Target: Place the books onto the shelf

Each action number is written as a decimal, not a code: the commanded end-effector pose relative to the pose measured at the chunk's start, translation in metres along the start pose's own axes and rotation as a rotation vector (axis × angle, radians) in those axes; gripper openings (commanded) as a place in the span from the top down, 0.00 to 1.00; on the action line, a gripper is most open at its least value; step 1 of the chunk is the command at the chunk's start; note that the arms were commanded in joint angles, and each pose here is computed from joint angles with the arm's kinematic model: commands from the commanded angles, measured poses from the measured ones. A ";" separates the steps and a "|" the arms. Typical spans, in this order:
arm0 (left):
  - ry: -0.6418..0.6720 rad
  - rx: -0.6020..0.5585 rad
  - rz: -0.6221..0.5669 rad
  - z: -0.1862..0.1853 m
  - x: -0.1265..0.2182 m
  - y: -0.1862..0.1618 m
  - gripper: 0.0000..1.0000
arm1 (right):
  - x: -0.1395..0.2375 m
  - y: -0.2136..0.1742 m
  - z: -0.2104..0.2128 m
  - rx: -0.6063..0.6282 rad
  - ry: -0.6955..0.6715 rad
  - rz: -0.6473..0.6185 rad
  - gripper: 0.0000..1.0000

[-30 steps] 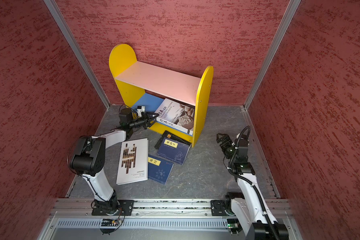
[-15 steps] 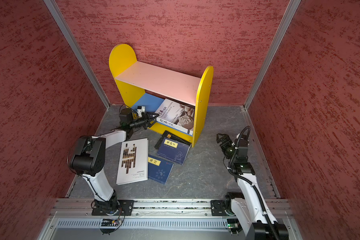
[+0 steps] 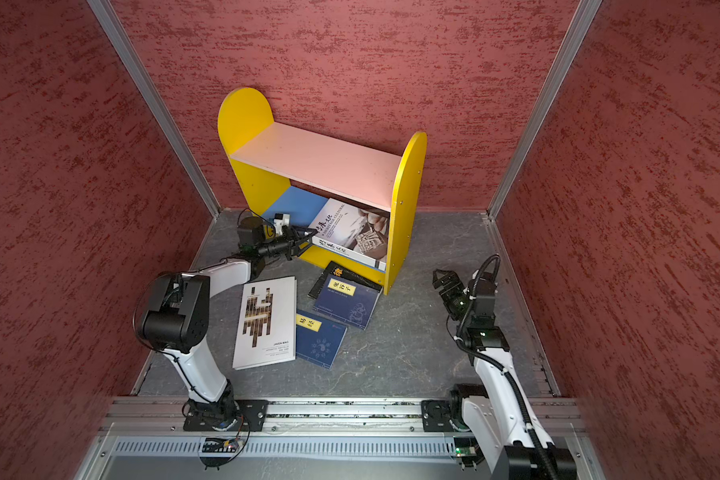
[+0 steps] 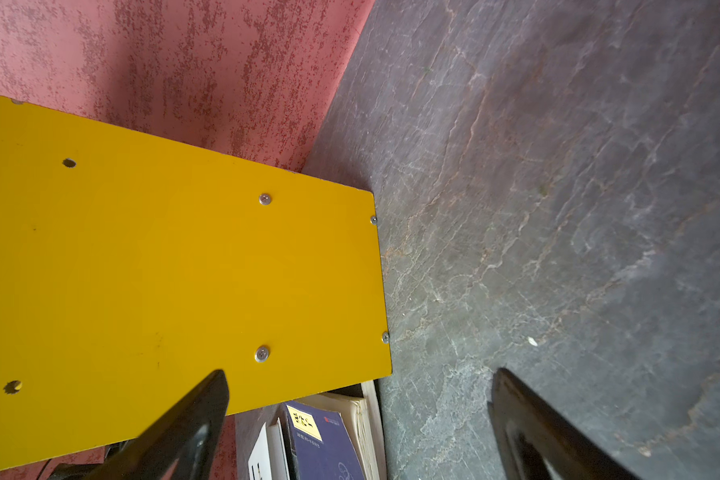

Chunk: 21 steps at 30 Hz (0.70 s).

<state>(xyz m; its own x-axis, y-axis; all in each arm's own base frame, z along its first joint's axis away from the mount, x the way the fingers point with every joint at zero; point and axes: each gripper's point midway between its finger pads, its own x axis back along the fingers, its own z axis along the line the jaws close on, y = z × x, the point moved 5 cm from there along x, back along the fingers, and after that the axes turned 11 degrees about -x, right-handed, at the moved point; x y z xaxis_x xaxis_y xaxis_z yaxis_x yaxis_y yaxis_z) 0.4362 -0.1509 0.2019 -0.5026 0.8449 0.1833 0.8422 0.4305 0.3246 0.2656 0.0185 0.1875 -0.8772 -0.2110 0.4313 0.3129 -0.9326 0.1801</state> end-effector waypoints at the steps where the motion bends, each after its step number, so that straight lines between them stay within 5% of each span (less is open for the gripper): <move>1: 0.016 -0.020 0.007 0.000 0.005 -0.001 0.60 | 0.002 0.001 -0.002 -0.008 -0.004 -0.027 0.01; 10: 0.010 -0.009 0.016 0.001 0.001 -0.002 0.59 | 0.002 0.000 -0.002 -0.010 -0.005 -0.023 0.01; 21: 0.035 -0.012 -0.002 0.001 0.005 0.001 0.38 | 0.001 0.001 -0.002 -0.008 -0.002 -0.023 0.01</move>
<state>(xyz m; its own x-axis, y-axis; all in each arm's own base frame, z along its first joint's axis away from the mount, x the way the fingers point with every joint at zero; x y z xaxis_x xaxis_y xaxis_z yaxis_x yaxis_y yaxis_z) 0.4341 -0.1489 0.1951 -0.4961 0.8413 0.2147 0.8531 0.4263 0.3009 0.2647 0.0176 0.1879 -0.8797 -0.2031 0.4299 0.3046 -0.9350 0.1816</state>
